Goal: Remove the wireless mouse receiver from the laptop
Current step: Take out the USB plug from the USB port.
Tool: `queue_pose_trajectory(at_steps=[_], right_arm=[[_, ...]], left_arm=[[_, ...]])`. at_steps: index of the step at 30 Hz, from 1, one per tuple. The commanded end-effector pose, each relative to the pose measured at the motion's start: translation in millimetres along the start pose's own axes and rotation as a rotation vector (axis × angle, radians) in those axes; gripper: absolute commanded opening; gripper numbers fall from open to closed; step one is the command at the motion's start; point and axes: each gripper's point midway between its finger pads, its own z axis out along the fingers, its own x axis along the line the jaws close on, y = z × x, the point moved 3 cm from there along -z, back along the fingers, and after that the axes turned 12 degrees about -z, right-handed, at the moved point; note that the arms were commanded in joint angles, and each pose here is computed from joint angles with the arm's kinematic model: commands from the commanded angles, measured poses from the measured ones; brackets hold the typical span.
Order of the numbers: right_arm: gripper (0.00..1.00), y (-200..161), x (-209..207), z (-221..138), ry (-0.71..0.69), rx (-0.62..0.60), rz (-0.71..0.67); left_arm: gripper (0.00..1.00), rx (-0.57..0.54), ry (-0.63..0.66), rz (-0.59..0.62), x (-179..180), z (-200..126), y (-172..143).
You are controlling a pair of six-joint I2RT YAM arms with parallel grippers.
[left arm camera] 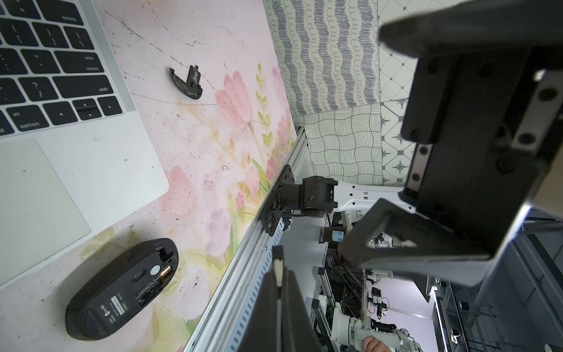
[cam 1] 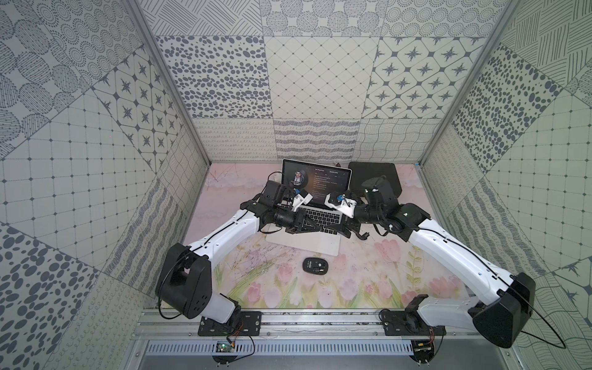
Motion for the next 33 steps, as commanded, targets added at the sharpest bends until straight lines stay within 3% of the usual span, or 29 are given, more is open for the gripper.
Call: queue_pose_trajectory(at_steps=[1,4,7,12,15,19,27,33], right_arm=[[0.97,24.3,-21.8,-12.9,-0.102,-0.150,0.325],[0.97,20.8,-24.2,-7.4,-0.085,-0.199,0.585],[0.97,15.3,-28.2,-1.8,0.005,-0.257,0.868],[0.92,-6.3,-44.2,-4.8,0.122,-0.276,1.317],[0.86,-12.4,-36.9,4.2,0.316,-0.250,1.537],[0.80,-5.5,-14.8,12.2,0.566,-0.235,1.652],[0.71,-13.9,10.9,6.1,0.676,-0.183,1.729],[0.62,-4.6,18.7,12.6,0.727,-0.209,1.789]], left_arm=[[0.00,-0.063,0.000,0.088,-7.8,-5.2,11.1],[0.00,-0.098,-0.055,0.171,-12.6,-4.4,14.7],[0.00,-0.152,-0.141,0.348,-21.1,-6.3,11.7],[0.00,-0.231,-0.113,0.579,-26.1,-13.0,11.1],[0.00,-0.233,-0.149,0.678,-33.3,-13.6,11.7],[0.00,-0.213,-0.215,0.745,-41.4,-14.0,13.3],[0.00,-0.163,-0.307,0.827,-55.2,-26.9,4.8],[0.00,-0.157,-0.281,0.888,-47.3,-28.9,-6.4]])
